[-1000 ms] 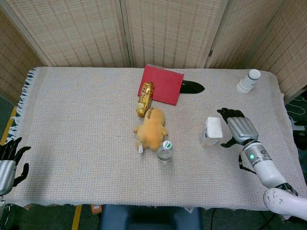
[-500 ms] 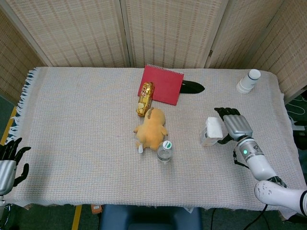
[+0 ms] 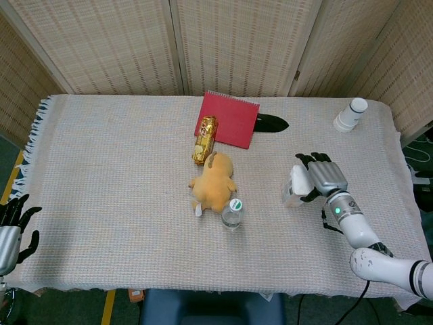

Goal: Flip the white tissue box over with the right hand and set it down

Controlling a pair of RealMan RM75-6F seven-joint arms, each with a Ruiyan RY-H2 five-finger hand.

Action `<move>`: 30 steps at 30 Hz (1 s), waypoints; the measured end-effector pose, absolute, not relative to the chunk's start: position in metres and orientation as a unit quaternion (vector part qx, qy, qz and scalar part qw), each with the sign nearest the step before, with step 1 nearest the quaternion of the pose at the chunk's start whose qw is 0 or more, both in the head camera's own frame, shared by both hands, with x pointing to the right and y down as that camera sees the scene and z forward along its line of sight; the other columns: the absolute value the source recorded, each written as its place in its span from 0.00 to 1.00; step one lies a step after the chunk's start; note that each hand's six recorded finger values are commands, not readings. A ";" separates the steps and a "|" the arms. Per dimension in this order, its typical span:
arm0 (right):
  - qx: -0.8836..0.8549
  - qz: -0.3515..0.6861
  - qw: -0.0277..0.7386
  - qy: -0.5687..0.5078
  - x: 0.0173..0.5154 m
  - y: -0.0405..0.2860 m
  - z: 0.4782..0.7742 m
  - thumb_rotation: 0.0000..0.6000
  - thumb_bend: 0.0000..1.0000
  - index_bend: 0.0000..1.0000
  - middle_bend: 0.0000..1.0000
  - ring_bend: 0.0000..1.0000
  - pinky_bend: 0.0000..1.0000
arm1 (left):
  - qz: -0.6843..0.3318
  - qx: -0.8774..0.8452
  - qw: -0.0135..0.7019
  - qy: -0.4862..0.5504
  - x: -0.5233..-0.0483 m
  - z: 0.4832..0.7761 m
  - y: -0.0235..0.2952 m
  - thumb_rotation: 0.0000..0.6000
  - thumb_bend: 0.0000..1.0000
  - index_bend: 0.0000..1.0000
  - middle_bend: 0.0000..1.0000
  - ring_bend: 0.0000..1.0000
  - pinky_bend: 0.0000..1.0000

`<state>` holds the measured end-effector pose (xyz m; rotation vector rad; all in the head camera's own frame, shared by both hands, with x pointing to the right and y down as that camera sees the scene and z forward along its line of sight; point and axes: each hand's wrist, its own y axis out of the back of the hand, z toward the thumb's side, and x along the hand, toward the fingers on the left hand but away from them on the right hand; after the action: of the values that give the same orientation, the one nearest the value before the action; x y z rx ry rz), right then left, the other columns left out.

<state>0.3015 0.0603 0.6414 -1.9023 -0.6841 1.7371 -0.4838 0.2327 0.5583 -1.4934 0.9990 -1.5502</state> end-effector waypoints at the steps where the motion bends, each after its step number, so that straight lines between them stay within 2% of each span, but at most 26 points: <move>1: -0.693 0.634 0.236 -0.249 0.301 0.060 0.642 1.00 0.00 0.12 0.14 0.11 0.00 | -0.606 -0.583 0.374 0.390 -0.484 0.558 0.233 1.00 0.50 0.25 0.00 0.00 0.10; 10: -0.693 0.638 0.232 -0.244 0.301 0.063 0.649 1.00 0.00 0.15 0.17 0.14 0.00 | -0.606 -0.584 0.373 0.390 -0.485 0.559 0.233 1.00 0.50 0.25 0.00 0.00 0.10; 24: -0.690 0.636 0.238 -0.251 0.303 0.061 0.652 1.00 0.00 0.33 0.32 0.27 0.00 | -0.605 -0.583 0.374 0.392 -0.485 0.559 0.232 1.00 0.51 0.25 0.00 0.00 0.10; 30: -0.691 0.629 0.241 -0.264 0.301 0.059 0.650 1.00 0.00 0.46 0.41 0.36 0.00 | -0.605 -0.584 0.374 0.391 -0.484 0.559 0.232 1.00 0.51 0.25 0.00 0.00 0.10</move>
<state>0.3014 0.0588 0.6499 -1.8887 -0.7214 1.7197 -0.4842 0.2323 0.5595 -1.4962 1.0010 -1.5482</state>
